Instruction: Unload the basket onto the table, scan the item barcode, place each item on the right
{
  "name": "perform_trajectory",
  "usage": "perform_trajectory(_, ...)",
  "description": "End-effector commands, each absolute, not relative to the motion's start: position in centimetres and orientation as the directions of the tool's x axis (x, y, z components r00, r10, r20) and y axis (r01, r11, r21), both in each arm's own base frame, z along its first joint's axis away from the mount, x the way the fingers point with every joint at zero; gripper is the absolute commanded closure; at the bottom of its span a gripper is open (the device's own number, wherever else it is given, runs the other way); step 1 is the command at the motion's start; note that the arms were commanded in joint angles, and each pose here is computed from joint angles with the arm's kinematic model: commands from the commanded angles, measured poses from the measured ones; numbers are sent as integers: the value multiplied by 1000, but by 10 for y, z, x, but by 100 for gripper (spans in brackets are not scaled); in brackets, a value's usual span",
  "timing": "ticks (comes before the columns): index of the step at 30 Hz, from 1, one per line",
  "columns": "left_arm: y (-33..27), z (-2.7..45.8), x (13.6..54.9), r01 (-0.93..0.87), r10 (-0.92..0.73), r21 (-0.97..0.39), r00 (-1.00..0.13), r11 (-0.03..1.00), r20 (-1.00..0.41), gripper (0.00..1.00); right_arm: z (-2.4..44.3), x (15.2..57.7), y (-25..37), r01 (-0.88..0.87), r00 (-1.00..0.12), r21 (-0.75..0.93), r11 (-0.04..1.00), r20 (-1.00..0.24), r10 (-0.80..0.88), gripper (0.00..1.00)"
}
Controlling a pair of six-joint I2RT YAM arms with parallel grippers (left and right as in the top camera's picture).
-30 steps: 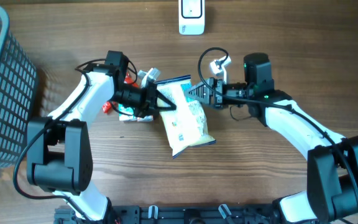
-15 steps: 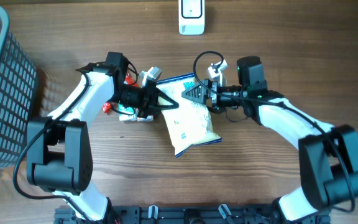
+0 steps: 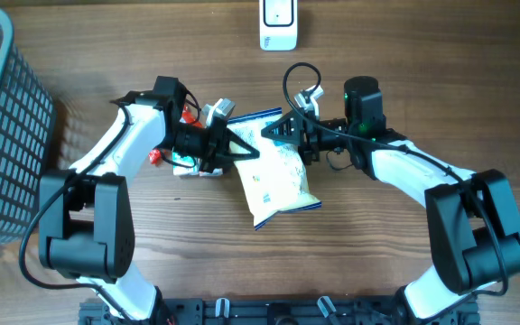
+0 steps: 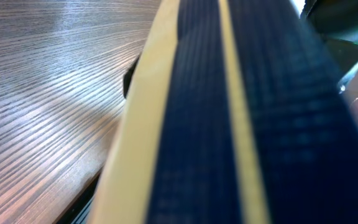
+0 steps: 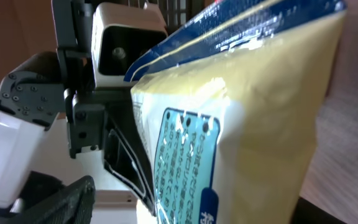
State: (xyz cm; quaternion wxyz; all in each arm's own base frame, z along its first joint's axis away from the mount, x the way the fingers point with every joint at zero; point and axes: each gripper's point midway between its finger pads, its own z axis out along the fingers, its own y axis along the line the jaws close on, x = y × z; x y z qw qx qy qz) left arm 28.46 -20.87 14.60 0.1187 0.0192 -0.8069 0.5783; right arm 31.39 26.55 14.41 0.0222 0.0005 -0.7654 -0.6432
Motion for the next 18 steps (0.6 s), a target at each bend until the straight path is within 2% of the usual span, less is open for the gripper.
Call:
perform_trajectory(1, -209, 155, 286, -160, 107, -940, -974, 302, 200, 96, 142, 301, 274, 82, -991, 983, 162, 97, -87, 21)
perform_trajectory(5, -209, 155, 286, -160, 107, -940, -974, 302, 201, 96, 139, 296, 284, 75, -991, 981, 180, 93, -94, 28)
perform_trajectory(8, -209, 155, 286, -164, 107, -939, -973, 303, 204, 96, 135, 298, 288, 72, -993, 977, 200, 88, -73, 42)
perform_trajectory(11, -209, 155, 286, -163, 107, -939, -973, 303, 204, 96, 134, 299, 287, 72, -994, 976, 204, 87, -65, 48)
perform_trajectory(15, -208, 154, 287, -158, 106, -940, -975, 303, 198, 96, 134, 297, 287, 63, -994, 978, 200, 80, -79, 47)
perform_trajectory(18, -206, 153, 289, -154, 96, -939, -977, 306, 191, 96, 130, 294, 286, 52, -994, 976, 212, 71, -86, 40)
